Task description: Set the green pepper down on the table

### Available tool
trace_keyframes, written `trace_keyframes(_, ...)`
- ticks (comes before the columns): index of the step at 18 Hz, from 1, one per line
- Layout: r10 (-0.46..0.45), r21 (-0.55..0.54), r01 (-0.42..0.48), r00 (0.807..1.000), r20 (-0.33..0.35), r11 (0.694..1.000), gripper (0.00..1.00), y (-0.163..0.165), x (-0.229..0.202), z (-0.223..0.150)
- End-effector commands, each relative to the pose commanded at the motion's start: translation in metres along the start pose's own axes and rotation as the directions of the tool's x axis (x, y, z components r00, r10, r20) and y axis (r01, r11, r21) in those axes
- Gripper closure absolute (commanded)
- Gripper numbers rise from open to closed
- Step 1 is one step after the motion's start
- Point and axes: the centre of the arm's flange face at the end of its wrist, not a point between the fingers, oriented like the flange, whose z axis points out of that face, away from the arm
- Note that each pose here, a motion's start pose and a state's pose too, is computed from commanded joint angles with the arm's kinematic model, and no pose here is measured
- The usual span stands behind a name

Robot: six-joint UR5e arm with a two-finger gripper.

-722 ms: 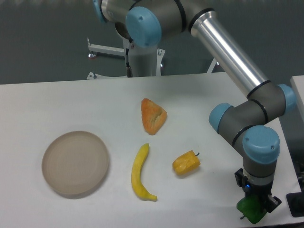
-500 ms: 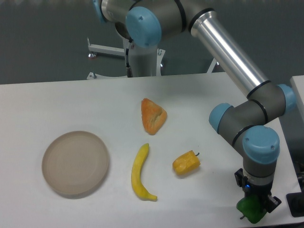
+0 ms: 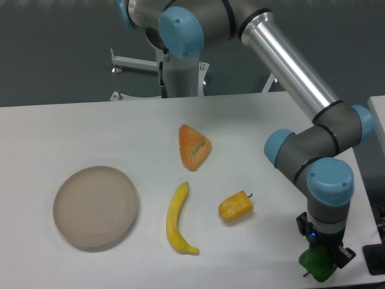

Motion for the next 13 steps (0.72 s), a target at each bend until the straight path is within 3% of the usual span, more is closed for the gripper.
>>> trace_keyframes(8, 0.007, 0.067, -0.001, 0.997, -0.082, 0.998, 0.66, 0.001, 0.025, -0.053)
trace_keyframes(13, 0.001, 0.098, 0.012, 0.991, -0.132, 0.995, 0.66, 0.034, 0.056, -0.079)
